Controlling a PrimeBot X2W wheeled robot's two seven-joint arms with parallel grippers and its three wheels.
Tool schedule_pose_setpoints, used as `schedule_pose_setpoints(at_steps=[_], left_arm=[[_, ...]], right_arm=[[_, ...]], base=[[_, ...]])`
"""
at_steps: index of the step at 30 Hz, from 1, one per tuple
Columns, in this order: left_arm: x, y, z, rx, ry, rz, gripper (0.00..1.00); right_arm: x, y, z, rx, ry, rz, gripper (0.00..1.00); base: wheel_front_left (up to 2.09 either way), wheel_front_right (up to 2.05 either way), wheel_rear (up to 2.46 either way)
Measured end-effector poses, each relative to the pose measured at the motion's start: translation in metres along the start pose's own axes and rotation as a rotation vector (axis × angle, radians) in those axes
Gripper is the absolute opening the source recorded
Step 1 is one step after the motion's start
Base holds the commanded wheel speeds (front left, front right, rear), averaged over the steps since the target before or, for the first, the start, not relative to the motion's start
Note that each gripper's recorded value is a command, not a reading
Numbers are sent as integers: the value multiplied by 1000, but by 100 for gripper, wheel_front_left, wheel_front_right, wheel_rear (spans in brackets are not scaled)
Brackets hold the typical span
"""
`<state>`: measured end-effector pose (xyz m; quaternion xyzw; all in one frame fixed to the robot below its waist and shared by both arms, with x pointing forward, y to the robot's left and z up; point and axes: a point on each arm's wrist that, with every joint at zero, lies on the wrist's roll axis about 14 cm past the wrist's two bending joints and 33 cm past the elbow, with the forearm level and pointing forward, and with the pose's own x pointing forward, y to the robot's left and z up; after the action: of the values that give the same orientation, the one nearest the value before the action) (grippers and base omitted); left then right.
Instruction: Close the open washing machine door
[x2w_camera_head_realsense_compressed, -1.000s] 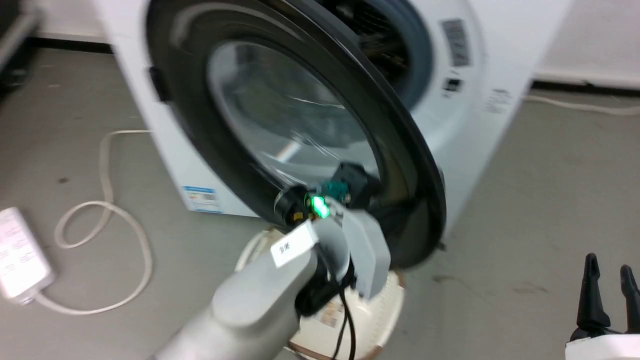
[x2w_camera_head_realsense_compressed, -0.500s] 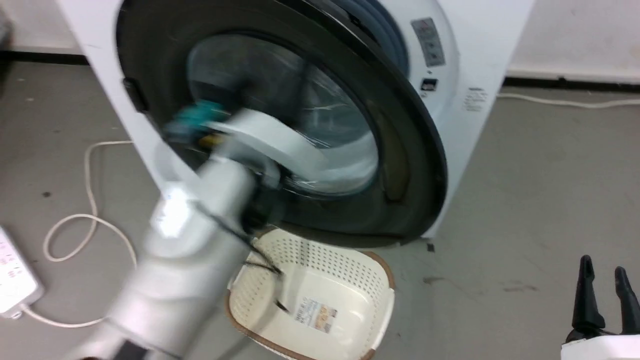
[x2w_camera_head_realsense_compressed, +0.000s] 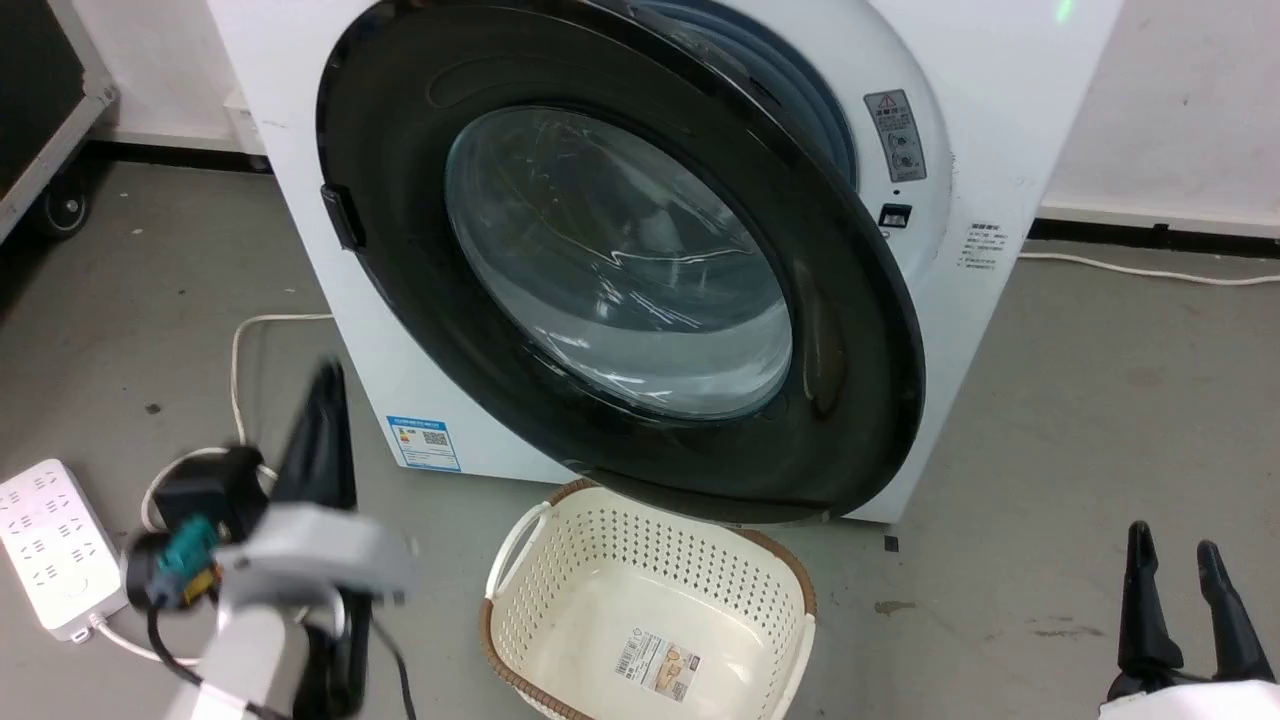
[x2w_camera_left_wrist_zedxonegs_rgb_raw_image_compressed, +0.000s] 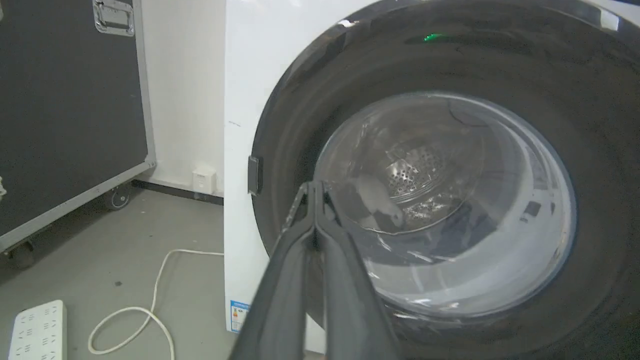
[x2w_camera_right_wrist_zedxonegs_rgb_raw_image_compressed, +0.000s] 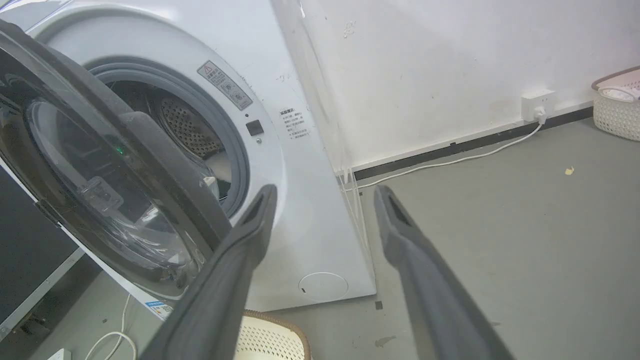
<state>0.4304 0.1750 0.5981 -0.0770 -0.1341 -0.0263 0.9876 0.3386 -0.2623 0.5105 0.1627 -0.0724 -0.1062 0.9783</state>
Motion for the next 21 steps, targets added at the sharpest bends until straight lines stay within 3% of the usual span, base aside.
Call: schedule_pose_setpoints(at_steps=[2, 5, 6, 7, 8, 9, 10, 14, 17, 18, 19, 21], left_arm=[[-24, 2, -35, -19, 131, -24, 0], [-33, 2, -49, -28, 188, -36, 0], [-36, 3, -52, -29, 201, -36, 31], [-38, 5, -54, -29, 207, -30, 76], [-40, 7, -55, -34, 212, -18, 100], [-45, 12, -56, -32, 214, 1, 100], [-45, 11, -53, -33, 198, 2, 100], [-44, 10, -47, -27, 173, 2, 100], [-43, 8, -47, -24, 168, -1, 100], [-43, 7, -47, -22, 169, -2, 100], [-42, 6, -51, -23, 179, -2, 100], [-42, 5, -54, -25, 184, -2, 100]], right_arm=[[-2, 3, -2, 1, 8, 9, 100], [-2, 5, -3, 2, 8, 15, 100], [-2, 6, -3, 2, 8, 18, 100], [-2, 6, -3, 3, 9, 20, 100], [-2, 7, -3, 3, 10, 23, 100], [-2, 9, -3, 4, 10, 29, 100], [-1, 11, 0, -1, -1, 35, 0], [3, 25, 13, -54, -39, 85, 0], [7, 66, 15, -110, -46, 215, 0], [8, 86, 9, -127, -16, 274, 0], [5, 132, -30, -200, 180, 412, 0], [4, 145, -54, -258, 302, 456, 0]], base=[[0, 0, 0], [0, 0, 0], [0, 0, 0], [0, 0, 0], [0, 0, 0], [0, 0, 0], [0, 0, 0], [0, 0, 0], [0, 0, 0], [0, 0, 0], [0, 0, 0], [0, 0, 0]])
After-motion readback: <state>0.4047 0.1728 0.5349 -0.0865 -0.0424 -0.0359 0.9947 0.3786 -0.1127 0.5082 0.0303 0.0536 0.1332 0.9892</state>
